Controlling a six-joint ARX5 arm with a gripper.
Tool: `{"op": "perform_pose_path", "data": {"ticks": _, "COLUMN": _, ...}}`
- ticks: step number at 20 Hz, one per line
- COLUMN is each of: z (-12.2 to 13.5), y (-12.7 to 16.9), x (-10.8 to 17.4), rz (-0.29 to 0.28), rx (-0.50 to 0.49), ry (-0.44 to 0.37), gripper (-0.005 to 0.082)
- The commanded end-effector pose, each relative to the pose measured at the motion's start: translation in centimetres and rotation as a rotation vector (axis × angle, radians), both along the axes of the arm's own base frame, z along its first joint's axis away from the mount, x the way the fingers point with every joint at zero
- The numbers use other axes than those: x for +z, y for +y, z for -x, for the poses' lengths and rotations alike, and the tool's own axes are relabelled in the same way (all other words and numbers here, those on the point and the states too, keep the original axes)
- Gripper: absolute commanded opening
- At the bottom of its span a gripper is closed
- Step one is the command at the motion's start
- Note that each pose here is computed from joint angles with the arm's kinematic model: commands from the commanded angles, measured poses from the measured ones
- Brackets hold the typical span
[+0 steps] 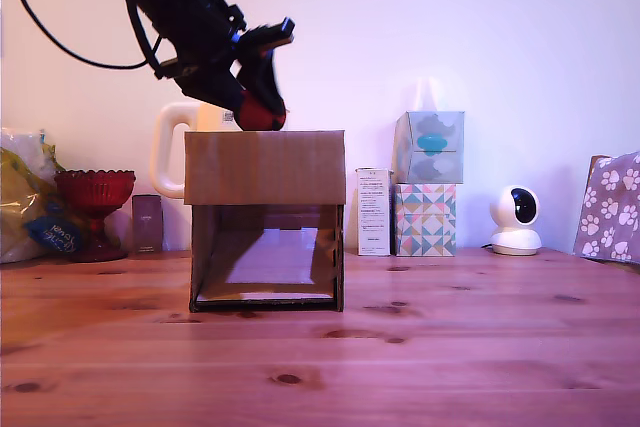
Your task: Drop the footbag into the cardboard dice tower
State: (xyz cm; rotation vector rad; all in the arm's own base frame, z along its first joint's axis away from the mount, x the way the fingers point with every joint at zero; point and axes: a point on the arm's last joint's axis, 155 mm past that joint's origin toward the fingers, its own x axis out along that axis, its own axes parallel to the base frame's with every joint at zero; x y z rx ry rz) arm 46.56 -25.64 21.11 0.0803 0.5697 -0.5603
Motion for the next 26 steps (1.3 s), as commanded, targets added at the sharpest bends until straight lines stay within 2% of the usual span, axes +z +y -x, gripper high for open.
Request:
{"op": "perform_pose_path", "data": {"ticks": 1, "z": 0.1, "y": -0.2, "x": 0.0, "rz": -0.009, "rx": -0.010, "ry": 0.001, "gripper": 0.0741}}
{"op": "perform_pose_path", "data": {"ticks": 3, "z": 0.9, "y": -0.3, "x": -0.3, "rz": -0.026, "rx": -0.020, "ry": 0.029, "gripper": 0.0733}}
{"op": "perform_pose_path", "data": {"ticks": 4, "z": 1.5, "y": -0.1, "x": -0.4, "rz": -0.037, "rx": -0.026, "ry": 0.046, "gripper": 0.0698}}
{"op": "perform_pose_path", "data": {"ticks": 5, "z": 2.2, "y": -0.1, "x": -0.7, "rz": -0.050, "rx": -0.041, "ry": 0.068, "gripper": 0.0622}}
{"op": "perform_pose_path", "data": {"ticks": 6, "z": 3.2, "y": 0.1, "x": -0.9, "rz": -0.065, "rx": -0.046, "ry": 0.098, "gripper": 0.0496}}
{"op": "perform_pose_path", "data": {"ticks": 7, "z": 4.0, "y": 0.2, "x": -1.0, "rz": -0.075, "rx": -0.055, "ry": 0.123, "gripper": 0.0334}}
{"op": "perform_pose_path", "data": {"ticks": 9, "z": 5.3, "y": 0.2, "x": -0.9, "rz": -0.085, "rx": -0.069, "ry": 0.153, "gripper": -0.0040}}
{"op": "perform_pose_path", "data": {"ticks": 10, "z": 5.8, "y": 0.1, "x": -0.6, "rz": -0.085, "rx": -0.075, "ry": 0.155, "gripper": -0.0009}}
{"op": "perform_pose_path", "data": {"ticks": 12, "z": 7.0, "y": -0.6, "x": -0.4, "rz": -0.079, "rx": -0.107, "ry": 0.161, "gripper": -0.0025}}
{"op": "perform_pose_path", "data": {"ticks": 14, "z": 7.8, "y": -1.2, "x": -0.5, "rz": -0.052, "rx": -0.136, "ry": 0.129, "gripper": -0.0025}}
{"op": "perform_pose_path", "data": {"ticks": 17, "z": 9.1, "y": -1.6, "x": -0.8, "rz": 0.024, "rx": -0.167, "ry": 0.010, "gripper": -0.0025}}
{"op": "perform_pose_path", "data": {"ticks": 19, "z": 10.0, "y": -1.2, "x": -0.9, "rz": 0.072, "rx": -0.170, "ry": -0.078, "gripper": -0.0025}}
{"op": "perform_pose_path", "data": {"ticks": 21, "z": 11.3, "y": -0.3, "x": -1.3, "rz": 0.106, "rx": -0.165, "ry": -0.133, "gripper": -0.0025}}
{"op": "perform_pose_path", "data": {"ticks": 23, "z": 12.7, "y": 0.9, "x": -2.6, "rz": 0.121, "rx": -0.149, "ry": -0.124, "gripper": -0.0025}}
{"op": "perform_pose_path", "data": {"ticks": 26, "z": 14.6, "y": 3.0, "x": -5.3, "rz": 0.107, "rx": -0.122, "ry": -0.077, "gripper": -0.0025}}
